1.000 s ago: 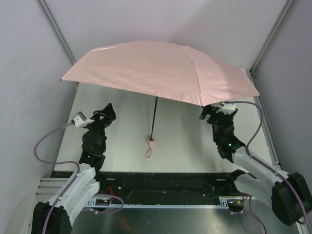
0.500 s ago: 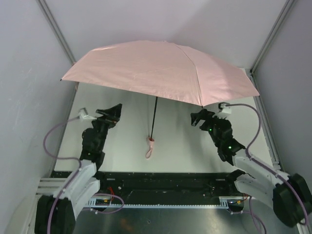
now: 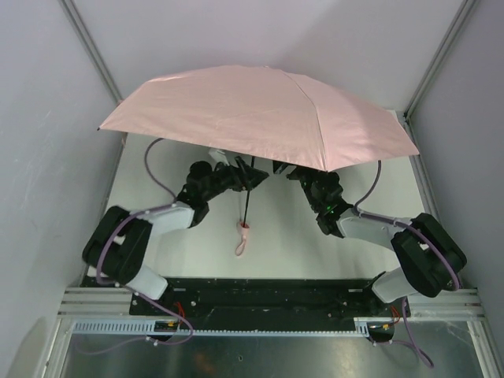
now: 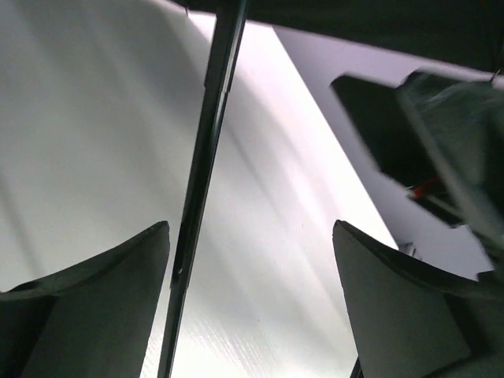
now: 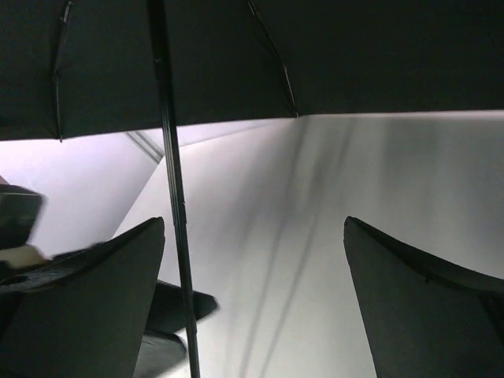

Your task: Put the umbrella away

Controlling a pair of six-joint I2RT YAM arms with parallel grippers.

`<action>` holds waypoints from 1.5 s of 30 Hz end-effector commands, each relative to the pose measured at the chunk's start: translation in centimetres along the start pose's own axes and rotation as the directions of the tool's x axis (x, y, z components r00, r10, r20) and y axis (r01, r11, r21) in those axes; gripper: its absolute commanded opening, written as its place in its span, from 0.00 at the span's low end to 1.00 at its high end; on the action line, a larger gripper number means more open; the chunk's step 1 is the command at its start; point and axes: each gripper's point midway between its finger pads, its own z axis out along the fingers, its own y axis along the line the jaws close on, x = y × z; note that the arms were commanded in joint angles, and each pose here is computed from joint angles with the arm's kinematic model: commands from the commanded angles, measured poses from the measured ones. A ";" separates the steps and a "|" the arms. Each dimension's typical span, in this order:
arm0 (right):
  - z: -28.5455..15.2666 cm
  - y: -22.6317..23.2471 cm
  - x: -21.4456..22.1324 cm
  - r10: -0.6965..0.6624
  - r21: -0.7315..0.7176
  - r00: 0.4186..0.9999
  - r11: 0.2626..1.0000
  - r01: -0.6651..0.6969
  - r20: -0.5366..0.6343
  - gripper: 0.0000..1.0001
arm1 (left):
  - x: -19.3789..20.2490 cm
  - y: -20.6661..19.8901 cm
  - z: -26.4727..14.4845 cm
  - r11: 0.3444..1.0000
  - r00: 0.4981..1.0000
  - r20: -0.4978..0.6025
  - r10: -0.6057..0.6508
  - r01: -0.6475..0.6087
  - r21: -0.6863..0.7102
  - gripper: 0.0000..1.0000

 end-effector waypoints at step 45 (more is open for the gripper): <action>-8.1 16.9 -11.1 0.073 -0.493 0.988 0.860 -0.132 -0.136 0.00 | 3.1 -17.3 -8.6 0.893 0.903 0.033 0.428 -0.417 -0.169 0.58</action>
